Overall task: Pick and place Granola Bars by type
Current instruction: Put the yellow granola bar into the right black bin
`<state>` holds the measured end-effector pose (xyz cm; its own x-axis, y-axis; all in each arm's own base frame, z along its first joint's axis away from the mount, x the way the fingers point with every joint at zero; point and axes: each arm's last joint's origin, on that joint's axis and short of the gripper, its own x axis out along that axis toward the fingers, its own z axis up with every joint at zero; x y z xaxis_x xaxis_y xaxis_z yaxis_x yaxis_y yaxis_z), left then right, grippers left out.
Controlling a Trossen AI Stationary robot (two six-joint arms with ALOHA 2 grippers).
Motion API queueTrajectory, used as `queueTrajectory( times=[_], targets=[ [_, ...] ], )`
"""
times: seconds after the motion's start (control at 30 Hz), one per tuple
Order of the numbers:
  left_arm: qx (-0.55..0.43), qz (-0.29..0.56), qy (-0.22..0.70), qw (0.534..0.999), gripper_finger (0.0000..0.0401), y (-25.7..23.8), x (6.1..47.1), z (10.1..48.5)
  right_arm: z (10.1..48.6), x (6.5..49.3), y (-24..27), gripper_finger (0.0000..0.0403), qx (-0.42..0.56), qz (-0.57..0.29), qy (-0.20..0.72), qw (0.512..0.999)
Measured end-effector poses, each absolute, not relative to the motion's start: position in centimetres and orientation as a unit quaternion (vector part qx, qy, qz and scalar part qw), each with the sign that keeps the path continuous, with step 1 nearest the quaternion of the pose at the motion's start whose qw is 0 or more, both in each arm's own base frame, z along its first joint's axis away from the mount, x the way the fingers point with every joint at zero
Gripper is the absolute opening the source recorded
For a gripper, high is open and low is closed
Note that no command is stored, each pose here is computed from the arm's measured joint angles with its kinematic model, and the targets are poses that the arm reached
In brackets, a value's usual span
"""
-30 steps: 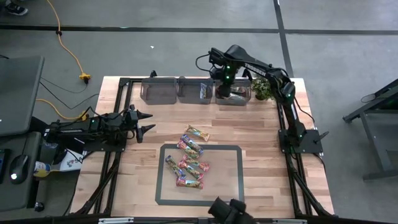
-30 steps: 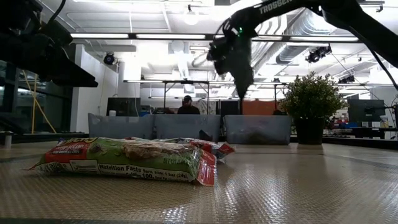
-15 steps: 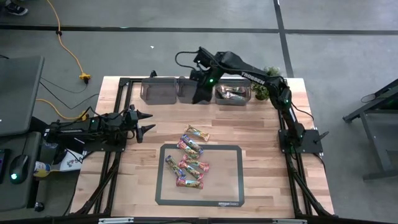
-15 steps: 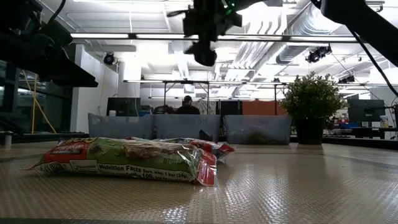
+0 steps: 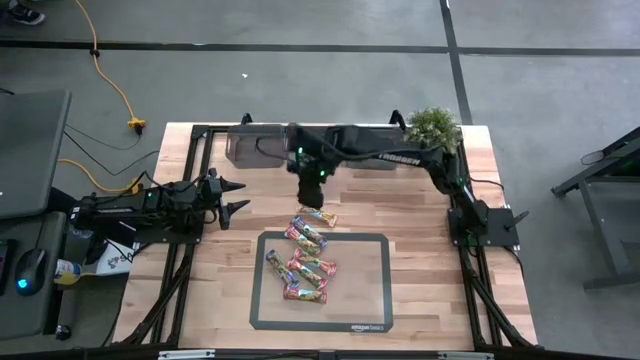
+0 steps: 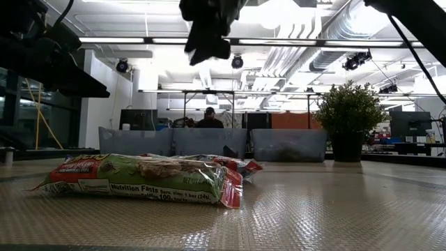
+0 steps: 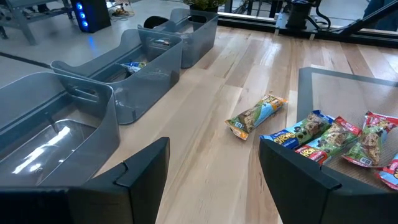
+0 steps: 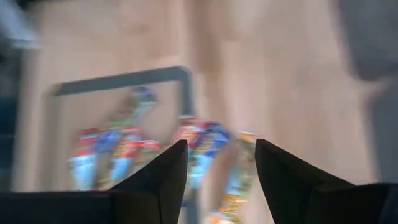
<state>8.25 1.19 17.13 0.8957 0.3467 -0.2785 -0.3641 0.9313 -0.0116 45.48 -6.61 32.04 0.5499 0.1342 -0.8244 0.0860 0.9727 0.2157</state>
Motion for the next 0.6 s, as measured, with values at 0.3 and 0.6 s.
queueTrajectory(
  times=[0.3,0.6],
  targets=[
    [-0.032,0.183,0.137,0.973,0.0243,1.2,8.3,17.1,27.0,44.9,-4.2,0.0173,0.135,-0.069,0.567,0.809],
    [-0.032,0.183,0.137,0.973,0.0243,1.2,8.3,17.1,22.6,44.0,-5.3,0.0177,0.144,-0.096,0.612,0.772]
  ],
)
